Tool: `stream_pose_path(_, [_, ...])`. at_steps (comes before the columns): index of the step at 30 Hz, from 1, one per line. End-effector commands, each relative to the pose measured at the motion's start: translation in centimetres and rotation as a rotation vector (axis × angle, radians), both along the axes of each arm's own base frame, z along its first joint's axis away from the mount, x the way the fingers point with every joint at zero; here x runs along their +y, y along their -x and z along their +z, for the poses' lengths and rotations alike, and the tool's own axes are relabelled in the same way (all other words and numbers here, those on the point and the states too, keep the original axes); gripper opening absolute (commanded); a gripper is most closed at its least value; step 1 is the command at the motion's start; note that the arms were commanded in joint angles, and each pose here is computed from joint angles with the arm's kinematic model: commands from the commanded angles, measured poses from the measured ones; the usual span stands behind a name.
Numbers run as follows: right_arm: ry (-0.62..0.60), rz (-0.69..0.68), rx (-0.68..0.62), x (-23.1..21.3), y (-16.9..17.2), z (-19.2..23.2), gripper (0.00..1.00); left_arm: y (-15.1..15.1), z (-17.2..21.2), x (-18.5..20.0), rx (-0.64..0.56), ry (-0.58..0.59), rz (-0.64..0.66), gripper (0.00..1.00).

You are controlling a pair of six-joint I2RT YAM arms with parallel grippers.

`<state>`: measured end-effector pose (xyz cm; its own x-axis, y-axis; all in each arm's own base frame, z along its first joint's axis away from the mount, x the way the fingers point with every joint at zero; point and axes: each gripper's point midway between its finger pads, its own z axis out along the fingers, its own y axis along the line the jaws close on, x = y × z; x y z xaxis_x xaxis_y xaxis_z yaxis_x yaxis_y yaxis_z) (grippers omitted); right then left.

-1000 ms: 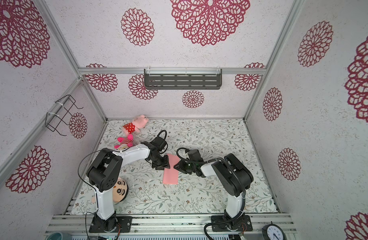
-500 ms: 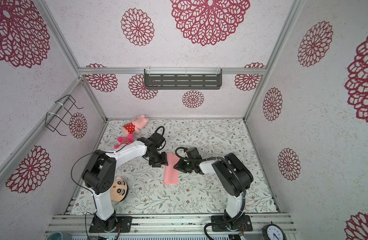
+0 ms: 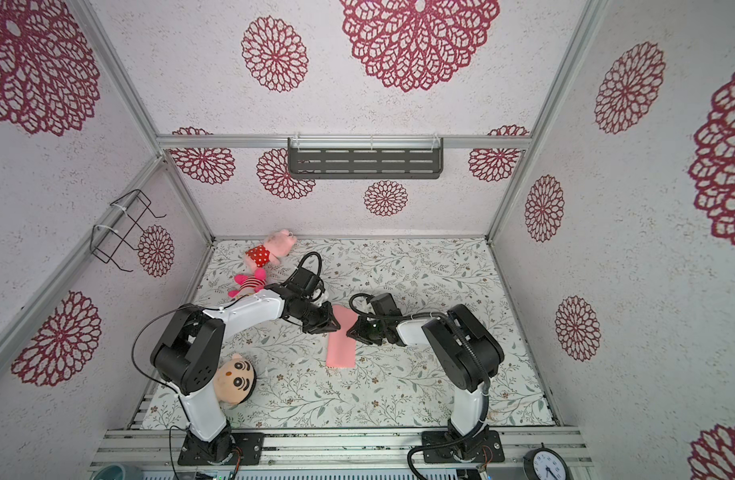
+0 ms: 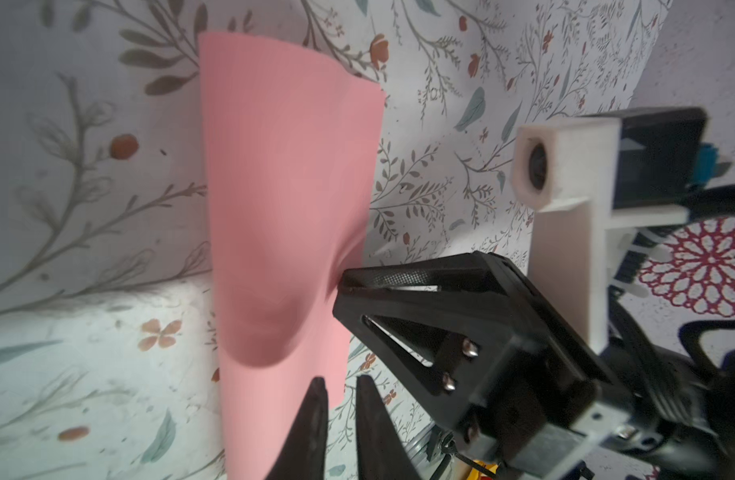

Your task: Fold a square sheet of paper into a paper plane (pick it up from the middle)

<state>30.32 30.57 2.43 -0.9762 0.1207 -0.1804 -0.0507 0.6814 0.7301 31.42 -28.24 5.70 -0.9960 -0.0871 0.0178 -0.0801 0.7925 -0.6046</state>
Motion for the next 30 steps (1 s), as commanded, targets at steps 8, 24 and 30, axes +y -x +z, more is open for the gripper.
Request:
stream_pose_path(8, [0.251, -0.056, 0.169, -4.2, 3.0, -6.9, 0.21, 1.2, -3.6, 1.8, 0.057, -0.161, -0.047, 0.11])
stream_pose_path(24, [0.329, -0.044, 0.189, -5.5, 3.7, -7.8, 0.20, 3.3, -5.2, 5.1, 0.116, -0.332, -0.068, 0.10])
stream_pose_path(30, [0.339, -0.044, 0.184, -5.6, 3.5, -7.8, 0.20, 3.2, -4.4, 5.4, 0.104, -0.345, -0.066, 0.08])
